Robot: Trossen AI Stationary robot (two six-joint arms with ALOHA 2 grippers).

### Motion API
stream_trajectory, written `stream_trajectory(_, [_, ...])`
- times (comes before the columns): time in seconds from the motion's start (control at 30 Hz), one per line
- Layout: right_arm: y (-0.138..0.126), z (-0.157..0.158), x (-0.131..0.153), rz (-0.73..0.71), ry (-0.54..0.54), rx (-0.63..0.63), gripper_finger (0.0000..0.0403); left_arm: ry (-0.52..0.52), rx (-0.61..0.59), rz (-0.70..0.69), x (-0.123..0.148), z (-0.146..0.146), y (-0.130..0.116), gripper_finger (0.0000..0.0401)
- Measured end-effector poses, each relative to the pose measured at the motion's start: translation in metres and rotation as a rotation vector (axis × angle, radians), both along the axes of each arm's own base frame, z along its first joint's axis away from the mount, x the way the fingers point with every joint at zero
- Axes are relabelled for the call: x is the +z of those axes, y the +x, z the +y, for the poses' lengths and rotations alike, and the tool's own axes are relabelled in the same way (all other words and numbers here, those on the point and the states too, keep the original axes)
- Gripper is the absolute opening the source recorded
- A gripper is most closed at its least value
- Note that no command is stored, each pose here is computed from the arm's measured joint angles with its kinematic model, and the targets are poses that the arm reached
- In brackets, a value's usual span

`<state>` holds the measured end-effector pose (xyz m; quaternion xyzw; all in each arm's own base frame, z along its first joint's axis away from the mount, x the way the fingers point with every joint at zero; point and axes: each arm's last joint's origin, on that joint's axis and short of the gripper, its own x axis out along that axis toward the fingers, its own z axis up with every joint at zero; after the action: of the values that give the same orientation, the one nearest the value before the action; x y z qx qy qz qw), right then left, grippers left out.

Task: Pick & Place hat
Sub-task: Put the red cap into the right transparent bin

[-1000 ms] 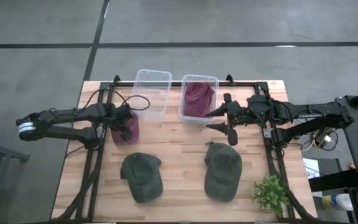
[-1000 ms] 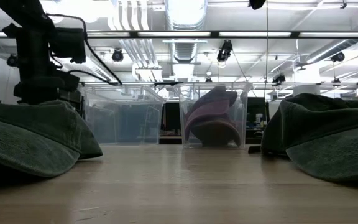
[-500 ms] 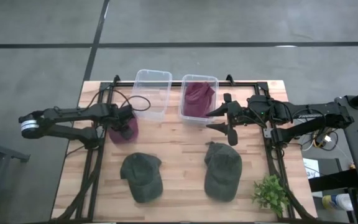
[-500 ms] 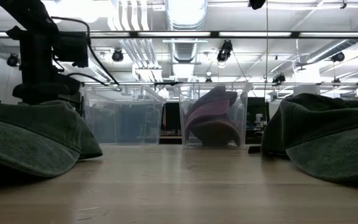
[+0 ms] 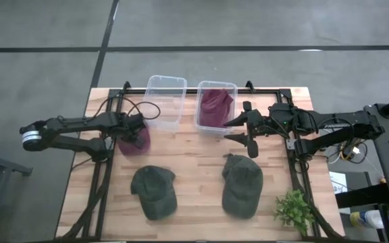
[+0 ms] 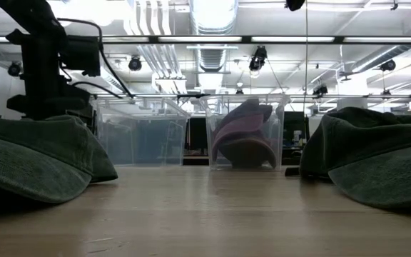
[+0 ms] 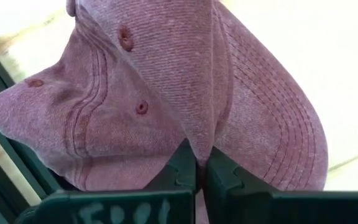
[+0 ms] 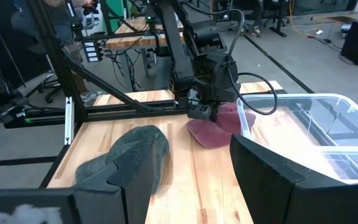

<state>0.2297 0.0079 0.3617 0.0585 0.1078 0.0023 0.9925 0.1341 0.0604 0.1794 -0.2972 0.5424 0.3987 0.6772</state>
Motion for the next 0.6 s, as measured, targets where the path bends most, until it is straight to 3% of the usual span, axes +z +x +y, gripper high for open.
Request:
stream_trajectory(0.27, [0.0, 0.0, 0.0, 0.0, 0.0, 0.0, 0.0203, -0.01, 0.059, -0.027, 0.007, -0.001, -0.001, 0.0002])
stream_trajectory(0.6, [0.0, 0.0, 0.0, 0.0, -0.003, 0.001, 0.0203, 0.007, 0.102, -0.039, 0.057, 0.0, 0.0, 0.0001])
